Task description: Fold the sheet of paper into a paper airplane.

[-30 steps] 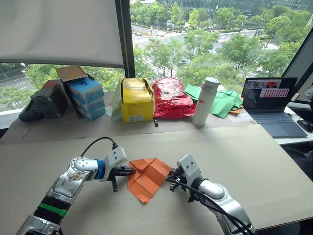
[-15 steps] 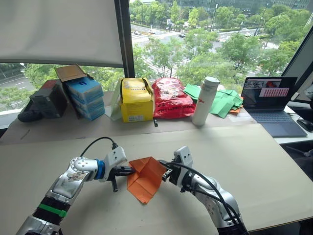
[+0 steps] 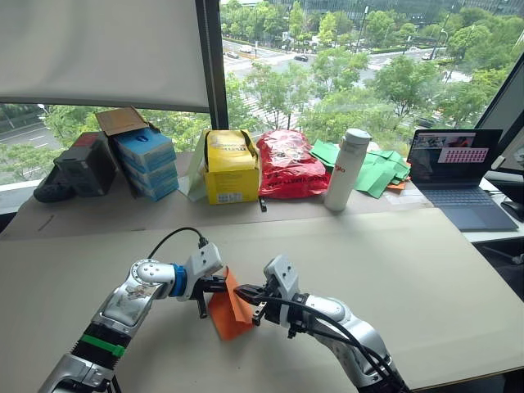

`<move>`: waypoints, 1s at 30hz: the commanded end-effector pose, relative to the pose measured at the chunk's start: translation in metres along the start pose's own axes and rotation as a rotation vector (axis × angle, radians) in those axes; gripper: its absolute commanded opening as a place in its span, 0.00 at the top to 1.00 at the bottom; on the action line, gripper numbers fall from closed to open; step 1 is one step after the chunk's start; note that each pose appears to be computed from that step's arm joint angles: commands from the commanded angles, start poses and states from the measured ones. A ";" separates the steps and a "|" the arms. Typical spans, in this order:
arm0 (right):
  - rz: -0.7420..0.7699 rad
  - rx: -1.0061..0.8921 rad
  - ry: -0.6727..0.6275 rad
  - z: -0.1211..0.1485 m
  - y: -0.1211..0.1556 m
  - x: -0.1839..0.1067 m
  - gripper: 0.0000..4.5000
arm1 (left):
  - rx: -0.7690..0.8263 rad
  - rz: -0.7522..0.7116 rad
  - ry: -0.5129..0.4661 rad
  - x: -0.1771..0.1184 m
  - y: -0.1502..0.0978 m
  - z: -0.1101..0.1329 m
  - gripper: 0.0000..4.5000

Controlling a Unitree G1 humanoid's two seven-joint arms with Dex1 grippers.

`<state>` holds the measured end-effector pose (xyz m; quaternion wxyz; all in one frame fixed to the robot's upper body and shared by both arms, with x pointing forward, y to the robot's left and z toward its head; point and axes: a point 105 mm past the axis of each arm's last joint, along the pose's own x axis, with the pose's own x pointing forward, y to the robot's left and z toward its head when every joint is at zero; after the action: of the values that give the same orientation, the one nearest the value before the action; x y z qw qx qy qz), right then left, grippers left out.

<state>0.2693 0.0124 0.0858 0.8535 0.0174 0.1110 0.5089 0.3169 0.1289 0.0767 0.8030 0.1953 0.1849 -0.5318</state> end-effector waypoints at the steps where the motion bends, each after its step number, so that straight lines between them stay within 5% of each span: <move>1: 0.035 -0.034 0.006 0.002 0.009 0.004 1.00 | 0.010 0.012 -0.007 0.001 0.006 0.002 0.99; 15: 0.046 -0.074 0.095 -0.011 0.006 0.020 1.00 | -0.031 0.111 0.011 -0.037 0.021 -0.008 0.99; 21: 0.072 -0.115 0.148 -0.016 0.006 0.022 1.00 | -0.006 0.187 -0.026 -0.061 0.026 0.012 0.99; 26: 0.062 -0.126 0.159 -0.014 0.001 0.022 1.00 | -0.051 0.093 -0.117 -0.051 -0.002 0.028 0.99; 30: 0.057 -0.130 0.166 -0.014 -0.002 0.021 1.00 | -0.100 0.096 -0.064 -0.037 -0.010 0.003 0.99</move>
<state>0.2746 0.0309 0.0672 0.8250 -0.0696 0.1452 0.5417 0.2926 0.1515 0.0995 0.8380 0.1382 0.1751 -0.4979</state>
